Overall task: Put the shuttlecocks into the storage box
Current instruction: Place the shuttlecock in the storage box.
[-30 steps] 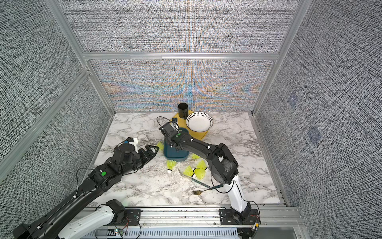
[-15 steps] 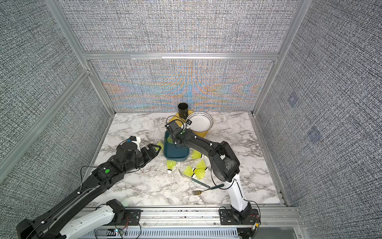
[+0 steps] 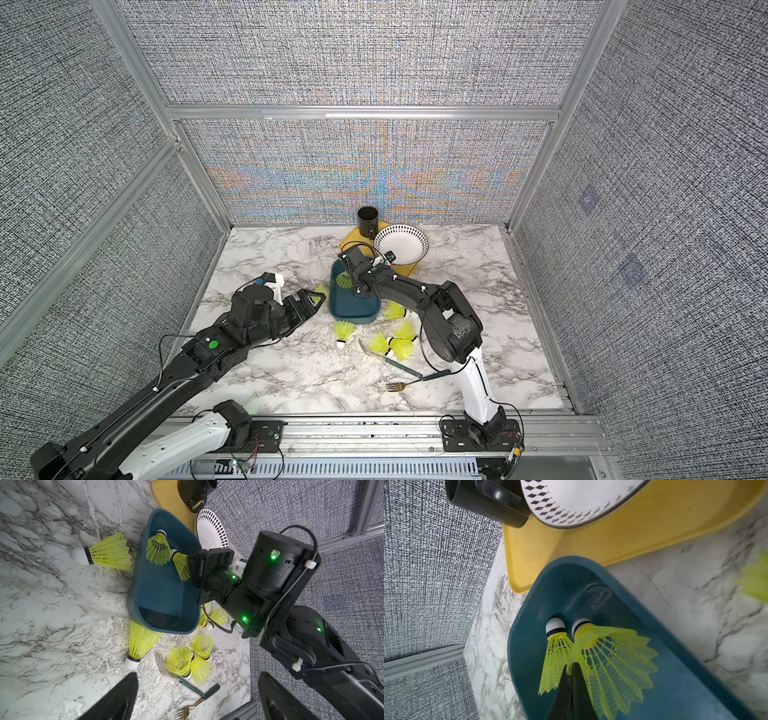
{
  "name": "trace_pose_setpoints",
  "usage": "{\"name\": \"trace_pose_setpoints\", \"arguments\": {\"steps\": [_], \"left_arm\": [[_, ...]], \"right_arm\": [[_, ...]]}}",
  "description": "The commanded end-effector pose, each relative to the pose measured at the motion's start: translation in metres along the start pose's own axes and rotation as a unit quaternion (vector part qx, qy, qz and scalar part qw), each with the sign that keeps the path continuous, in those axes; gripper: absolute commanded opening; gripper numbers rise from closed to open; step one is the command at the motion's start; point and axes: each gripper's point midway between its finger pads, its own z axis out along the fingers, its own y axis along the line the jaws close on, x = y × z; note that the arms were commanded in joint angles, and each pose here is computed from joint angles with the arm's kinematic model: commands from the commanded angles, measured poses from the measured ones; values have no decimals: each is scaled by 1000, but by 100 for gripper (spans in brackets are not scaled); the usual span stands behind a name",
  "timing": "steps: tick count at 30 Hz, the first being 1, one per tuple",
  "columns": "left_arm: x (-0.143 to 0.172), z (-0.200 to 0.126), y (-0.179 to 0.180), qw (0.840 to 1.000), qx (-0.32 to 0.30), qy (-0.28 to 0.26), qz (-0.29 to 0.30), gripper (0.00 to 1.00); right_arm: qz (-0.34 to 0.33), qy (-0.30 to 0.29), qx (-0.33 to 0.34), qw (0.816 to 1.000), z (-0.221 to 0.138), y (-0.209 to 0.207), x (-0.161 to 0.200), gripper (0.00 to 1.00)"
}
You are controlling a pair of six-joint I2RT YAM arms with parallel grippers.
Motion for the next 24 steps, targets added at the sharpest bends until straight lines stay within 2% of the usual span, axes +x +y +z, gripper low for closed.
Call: {"name": "trace_pose_setpoints", "arguments": {"steps": [1,4,9,18,21,24], "left_arm": [[-10,0,-4,999,2,-22,30,94],[-25,15,3,1000,-2,-13,15,96],[-48,43,10,999,-8,39,-26,95],[-87,76,24,988,-9,114,-102,96],[-85,86,23,981,0,165,-101,94],[-91,87,19,983,3,159,-97,94]], "right_arm": [[54,2,-27,998,4,8,-3,0],[67,0,-33,997,4,8,-7,0],[82,5,-46,996,5,8,-7,0],[100,8,-56,993,8,12,-8,0],[107,11,-51,993,12,7,-8,0],[112,13,-53,992,15,4,-9,0]]}}
